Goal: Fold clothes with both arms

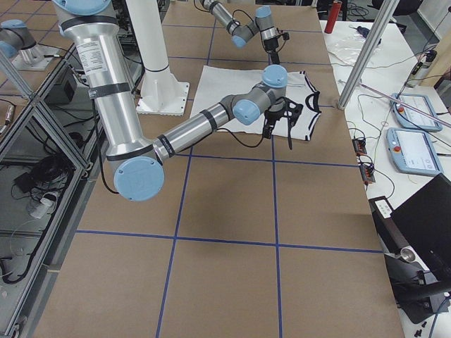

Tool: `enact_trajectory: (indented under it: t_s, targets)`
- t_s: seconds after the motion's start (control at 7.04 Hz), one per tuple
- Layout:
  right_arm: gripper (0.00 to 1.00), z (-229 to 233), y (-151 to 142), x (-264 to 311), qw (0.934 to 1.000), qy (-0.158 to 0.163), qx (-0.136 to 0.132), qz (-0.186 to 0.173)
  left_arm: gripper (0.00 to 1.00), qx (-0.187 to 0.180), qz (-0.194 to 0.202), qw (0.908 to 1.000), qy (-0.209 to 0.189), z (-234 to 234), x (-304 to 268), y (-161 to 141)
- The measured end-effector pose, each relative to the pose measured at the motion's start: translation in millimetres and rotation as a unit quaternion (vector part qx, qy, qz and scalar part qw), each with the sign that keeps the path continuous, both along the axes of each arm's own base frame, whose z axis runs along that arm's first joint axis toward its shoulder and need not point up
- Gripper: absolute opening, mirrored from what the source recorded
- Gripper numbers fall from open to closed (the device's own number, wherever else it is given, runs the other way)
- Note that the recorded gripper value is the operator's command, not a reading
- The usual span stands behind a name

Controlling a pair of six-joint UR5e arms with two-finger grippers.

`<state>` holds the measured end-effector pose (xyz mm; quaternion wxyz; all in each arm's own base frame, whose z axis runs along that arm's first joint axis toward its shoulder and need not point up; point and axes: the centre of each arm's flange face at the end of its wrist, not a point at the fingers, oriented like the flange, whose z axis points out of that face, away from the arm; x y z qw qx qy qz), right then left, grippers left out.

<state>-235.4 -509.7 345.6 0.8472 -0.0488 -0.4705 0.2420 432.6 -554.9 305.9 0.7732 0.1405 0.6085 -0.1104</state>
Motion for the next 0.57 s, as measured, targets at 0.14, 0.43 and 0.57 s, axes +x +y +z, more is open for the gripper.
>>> enact_trajectory:
  t_s: [0.14,0.43,0.57]
  targets:
    - [1.00,-15.0,46.6,-40.8,0.9997,0.002,-0.020,0.014,0.71,-0.007,0.021,0.9997,0.014,5.1,-19.7,26.9]
    - [0.99,-21.4,147.7,-118.6,0.9983,0.024,-0.042,0.033,0.78,-0.035,0.044,0.9977,0.037,13.5,-52.5,68.4]
    - [0.98,-18.3,199.6,-155.1,0.9972,0.036,-0.047,0.046,0.80,-0.038,0.048,0.9972,0.043,16.7,-72.0,90.0]
